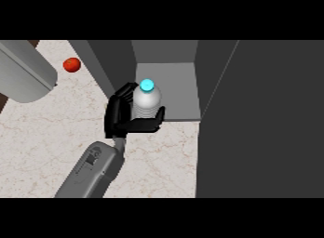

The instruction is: Pick up the bottled water, place it into the cabinet and close the cabinet

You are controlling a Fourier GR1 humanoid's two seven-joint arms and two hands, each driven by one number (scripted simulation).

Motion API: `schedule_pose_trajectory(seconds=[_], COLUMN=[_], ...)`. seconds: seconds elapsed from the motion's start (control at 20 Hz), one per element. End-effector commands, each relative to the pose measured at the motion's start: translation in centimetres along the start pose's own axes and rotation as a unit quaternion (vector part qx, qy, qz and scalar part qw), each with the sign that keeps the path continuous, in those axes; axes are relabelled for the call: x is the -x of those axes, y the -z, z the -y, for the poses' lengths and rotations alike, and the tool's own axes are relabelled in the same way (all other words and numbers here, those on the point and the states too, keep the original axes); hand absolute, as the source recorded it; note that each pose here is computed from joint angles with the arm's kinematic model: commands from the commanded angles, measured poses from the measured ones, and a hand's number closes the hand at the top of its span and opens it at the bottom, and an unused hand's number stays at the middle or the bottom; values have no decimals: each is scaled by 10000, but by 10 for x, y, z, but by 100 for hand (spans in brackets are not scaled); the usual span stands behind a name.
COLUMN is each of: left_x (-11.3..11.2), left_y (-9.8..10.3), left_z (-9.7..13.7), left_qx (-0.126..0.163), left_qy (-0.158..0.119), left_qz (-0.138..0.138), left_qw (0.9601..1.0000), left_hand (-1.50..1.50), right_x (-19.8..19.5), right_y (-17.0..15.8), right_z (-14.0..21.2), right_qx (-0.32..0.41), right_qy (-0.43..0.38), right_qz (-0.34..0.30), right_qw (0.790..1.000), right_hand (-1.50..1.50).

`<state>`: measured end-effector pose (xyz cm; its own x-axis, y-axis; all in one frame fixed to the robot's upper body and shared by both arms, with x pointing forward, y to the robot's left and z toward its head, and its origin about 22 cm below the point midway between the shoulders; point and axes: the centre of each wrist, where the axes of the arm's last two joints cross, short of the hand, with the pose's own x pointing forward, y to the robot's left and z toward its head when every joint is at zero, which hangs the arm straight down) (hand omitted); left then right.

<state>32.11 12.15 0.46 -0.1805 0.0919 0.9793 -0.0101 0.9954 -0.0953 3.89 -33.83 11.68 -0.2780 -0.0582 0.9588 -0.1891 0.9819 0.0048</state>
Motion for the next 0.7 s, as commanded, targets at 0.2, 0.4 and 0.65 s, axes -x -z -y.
schedule_pose_trajectory(seconds=[0.2, 0.4, 0.65], left_x=[-17, -14, -12], left_y=[48, 43, 48], left_z=[26, 30, 29], left_qx=[-184, -200, -405], left_qy=[518, 477, 552], left_qz=[-243, -344, -327], left_qw=[9982, 9981, 9971], left_hand=[150, 150, 150], right_x=[-20, -25, -22], right_y=[13, 16, 10], right_z=[-11, -17, -14], right_qx=[-183, -248, -197], right_qy=[324, 317, 437], right_qz=[336, 406, 373], right_qw=[9987, 9984, 9982], right_hand=[-150, -150, -150])
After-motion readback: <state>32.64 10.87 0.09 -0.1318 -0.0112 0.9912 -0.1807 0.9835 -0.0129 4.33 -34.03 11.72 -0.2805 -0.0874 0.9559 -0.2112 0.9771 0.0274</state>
